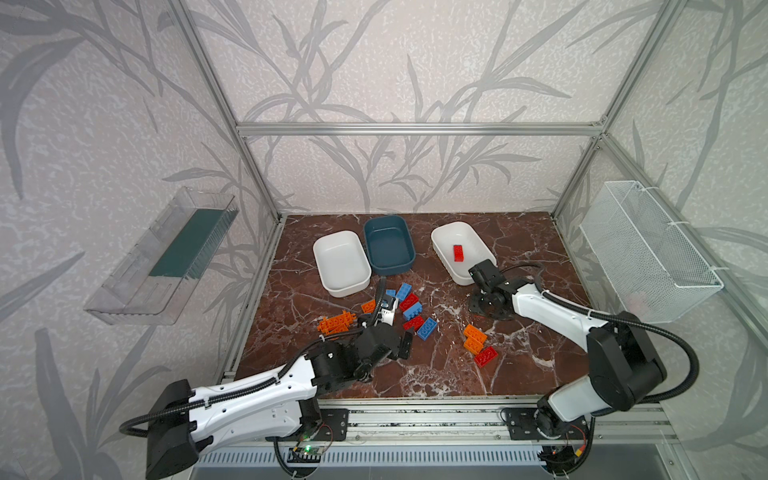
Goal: Sort the legos into containers by color
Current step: 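Move the red brick into the same white tub and open the right gripper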
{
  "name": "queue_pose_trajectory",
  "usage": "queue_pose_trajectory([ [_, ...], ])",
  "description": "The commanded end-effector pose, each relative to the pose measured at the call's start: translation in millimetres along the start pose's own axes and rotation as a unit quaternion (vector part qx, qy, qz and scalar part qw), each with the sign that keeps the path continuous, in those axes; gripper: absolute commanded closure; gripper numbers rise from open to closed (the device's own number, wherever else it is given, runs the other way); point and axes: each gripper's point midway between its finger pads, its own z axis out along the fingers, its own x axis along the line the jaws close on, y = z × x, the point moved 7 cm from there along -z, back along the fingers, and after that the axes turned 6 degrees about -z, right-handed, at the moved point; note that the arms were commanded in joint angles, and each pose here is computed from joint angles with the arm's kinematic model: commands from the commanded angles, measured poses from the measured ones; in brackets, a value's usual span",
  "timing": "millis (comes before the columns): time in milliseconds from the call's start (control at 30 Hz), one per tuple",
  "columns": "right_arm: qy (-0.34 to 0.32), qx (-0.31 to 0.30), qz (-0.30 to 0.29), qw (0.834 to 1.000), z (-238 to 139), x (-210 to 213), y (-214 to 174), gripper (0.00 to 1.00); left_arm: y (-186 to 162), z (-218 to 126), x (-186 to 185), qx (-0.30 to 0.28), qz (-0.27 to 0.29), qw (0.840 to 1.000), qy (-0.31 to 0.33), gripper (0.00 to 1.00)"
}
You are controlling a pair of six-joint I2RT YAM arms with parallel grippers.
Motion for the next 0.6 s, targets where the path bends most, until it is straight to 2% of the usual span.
queue_pose_trajectory([
  [0, -0.010, -0.058, -0.040, 0.997, -37.0, 1.4, 25.8, 0.74, 17.1, 1.5, -9.2, -0.014, 0.020, 1.000, 0.006, 0.01],
  [100, 0.007, -0.101, -0.065, 0.993, -51.0, 10.3, 56.1, 0.73, 26.9, 8.0, -18.1, -0.013, 0.034, 0.999, 0.004, 0.01],
  [233, 0.004, -0.105, -0.084, 0.991, -44.4, 19.7, 100.4, 0.73, 39.1, 20.3, -23.2, -0.006, 0.039, 0.999, 0.007, 0.01],
  [400, 0.002, -0.080, -0.093, 0.992, -3.4, 27.4, 146.9, 0.73, 52.8, 36.0, -15.0, 0.008, 0.013, 1.000, 0.016, 0.01],
  [567, 0.011, -0.041, -0.085, 0.995, 45.1, 23.4, 172.4, 0.72, 64.2, 43.4, 0.9, 0.006, -0.022, 0.999, 0.033, 0.01],
])
